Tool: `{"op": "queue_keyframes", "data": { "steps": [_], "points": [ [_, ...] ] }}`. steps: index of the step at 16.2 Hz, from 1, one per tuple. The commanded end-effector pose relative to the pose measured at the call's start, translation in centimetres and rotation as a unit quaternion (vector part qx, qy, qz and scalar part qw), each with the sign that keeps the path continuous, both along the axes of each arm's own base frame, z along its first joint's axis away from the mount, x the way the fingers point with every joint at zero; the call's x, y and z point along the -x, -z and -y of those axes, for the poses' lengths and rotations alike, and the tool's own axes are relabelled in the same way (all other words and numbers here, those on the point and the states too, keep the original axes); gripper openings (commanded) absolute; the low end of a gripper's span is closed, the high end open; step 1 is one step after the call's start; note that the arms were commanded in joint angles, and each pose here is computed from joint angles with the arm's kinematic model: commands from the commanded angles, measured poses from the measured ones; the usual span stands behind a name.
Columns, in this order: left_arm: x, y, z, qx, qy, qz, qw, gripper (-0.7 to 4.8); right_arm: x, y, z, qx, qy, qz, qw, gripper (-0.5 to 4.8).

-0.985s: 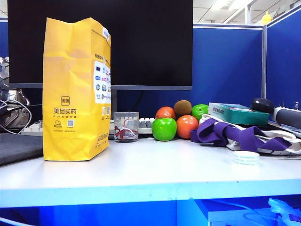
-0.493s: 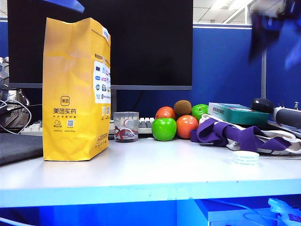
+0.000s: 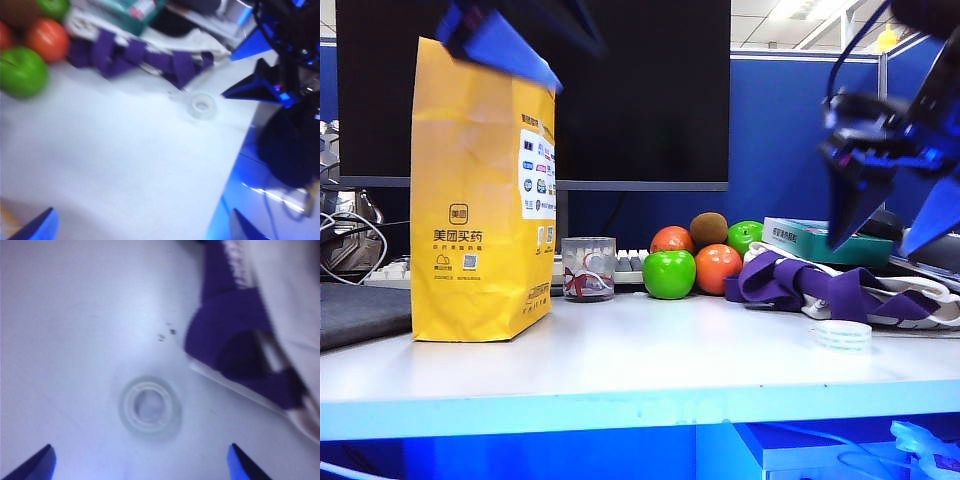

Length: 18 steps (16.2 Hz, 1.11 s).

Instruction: Pick up the transparent tape and throw it into the yellow paper bag.

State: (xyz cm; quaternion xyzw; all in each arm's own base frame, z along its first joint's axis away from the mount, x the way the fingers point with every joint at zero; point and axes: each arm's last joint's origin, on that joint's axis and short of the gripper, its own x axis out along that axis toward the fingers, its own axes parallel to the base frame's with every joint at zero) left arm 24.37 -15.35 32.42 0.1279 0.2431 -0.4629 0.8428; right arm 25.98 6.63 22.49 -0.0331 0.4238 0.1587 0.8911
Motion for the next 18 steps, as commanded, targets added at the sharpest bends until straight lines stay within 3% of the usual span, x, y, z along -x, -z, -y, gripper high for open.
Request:
{"op": "queue_keyframes", "data": {
  "steps": [1,3,7,18],
  "points": [
    [-0.7,1.5,1.8,-0.006,0.016,-0.017,1.000,4.79,-1.3,1.0,-0.4,-0.007,-0.015,0.011,1.000,4.79],
    [-0.6,2.5,3.9,-0.014,0.035,-0.015,0.999,4.79,-2.5,2.5,-0.6,-0.002,-0.018,0.009,1.000,4.79],
    [0.1,2.4,5.5,-0.003,0.062,0.002,0.998,4.79,-3.5,4.0,-0.8,0.012,-0.019,0.008,1.000,4.79],
    [0.2,2.4,5.6,0.001,0.058,-0.005,0.998,4.79,-3.6,6.7,-0.8,0.031,-0.017,-0.057,0.998,4.79]
  ]
}}
